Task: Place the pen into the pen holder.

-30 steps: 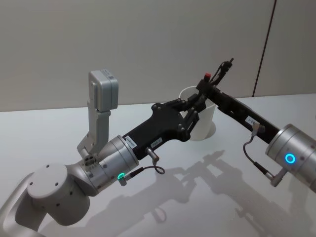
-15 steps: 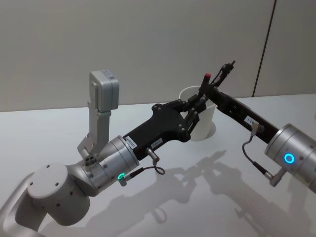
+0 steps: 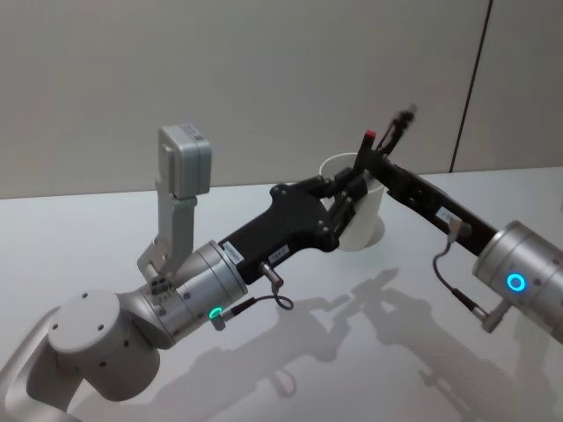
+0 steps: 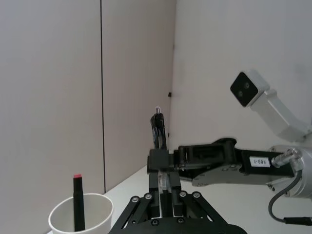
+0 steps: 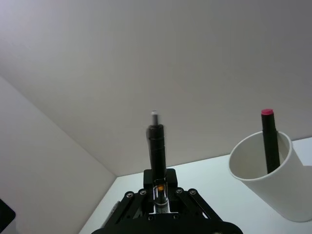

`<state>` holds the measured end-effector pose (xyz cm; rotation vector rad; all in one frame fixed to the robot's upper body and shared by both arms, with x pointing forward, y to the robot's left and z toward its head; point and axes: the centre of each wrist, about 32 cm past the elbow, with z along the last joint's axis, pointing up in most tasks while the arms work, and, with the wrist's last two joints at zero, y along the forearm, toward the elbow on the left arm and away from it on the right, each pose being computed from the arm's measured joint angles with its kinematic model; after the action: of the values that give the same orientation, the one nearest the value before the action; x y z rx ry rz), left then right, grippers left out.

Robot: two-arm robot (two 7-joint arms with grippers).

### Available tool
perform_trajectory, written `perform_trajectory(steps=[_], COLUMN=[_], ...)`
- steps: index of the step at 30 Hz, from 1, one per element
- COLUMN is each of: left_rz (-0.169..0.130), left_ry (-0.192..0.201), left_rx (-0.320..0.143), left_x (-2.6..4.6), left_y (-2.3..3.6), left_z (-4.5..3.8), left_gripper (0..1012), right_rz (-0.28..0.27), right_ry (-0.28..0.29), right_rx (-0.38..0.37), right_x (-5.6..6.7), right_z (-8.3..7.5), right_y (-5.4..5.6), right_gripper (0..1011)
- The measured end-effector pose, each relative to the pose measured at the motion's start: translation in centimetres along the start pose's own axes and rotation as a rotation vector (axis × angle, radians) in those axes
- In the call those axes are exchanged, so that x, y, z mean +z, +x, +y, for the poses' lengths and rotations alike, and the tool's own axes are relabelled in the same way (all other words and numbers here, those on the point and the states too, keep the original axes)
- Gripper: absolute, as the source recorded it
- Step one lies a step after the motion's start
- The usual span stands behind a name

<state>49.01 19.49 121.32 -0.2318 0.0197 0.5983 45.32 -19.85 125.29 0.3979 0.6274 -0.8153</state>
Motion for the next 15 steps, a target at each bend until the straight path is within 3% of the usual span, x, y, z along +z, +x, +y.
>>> perform_trajectory(steps=[8,15], left_rz=[-0.001,-0.001], left_ry=[-0.003,-0.003], left_rx=[-0.001,-0.001], left_x=[0.05,0.04], left_y=[0.00,-0.01], left_z=[0.00,-0.01], left_gripper=[332,577], right_rz=[-0.001,-0.001], right_ry=[0.000,-0.001], right_rx=[-0.006,-0.005], right_x=[0.00,-0.01], right_z=[-0.01,0.00], right_y=[0.07,0.05], right_gripper=[154,154])
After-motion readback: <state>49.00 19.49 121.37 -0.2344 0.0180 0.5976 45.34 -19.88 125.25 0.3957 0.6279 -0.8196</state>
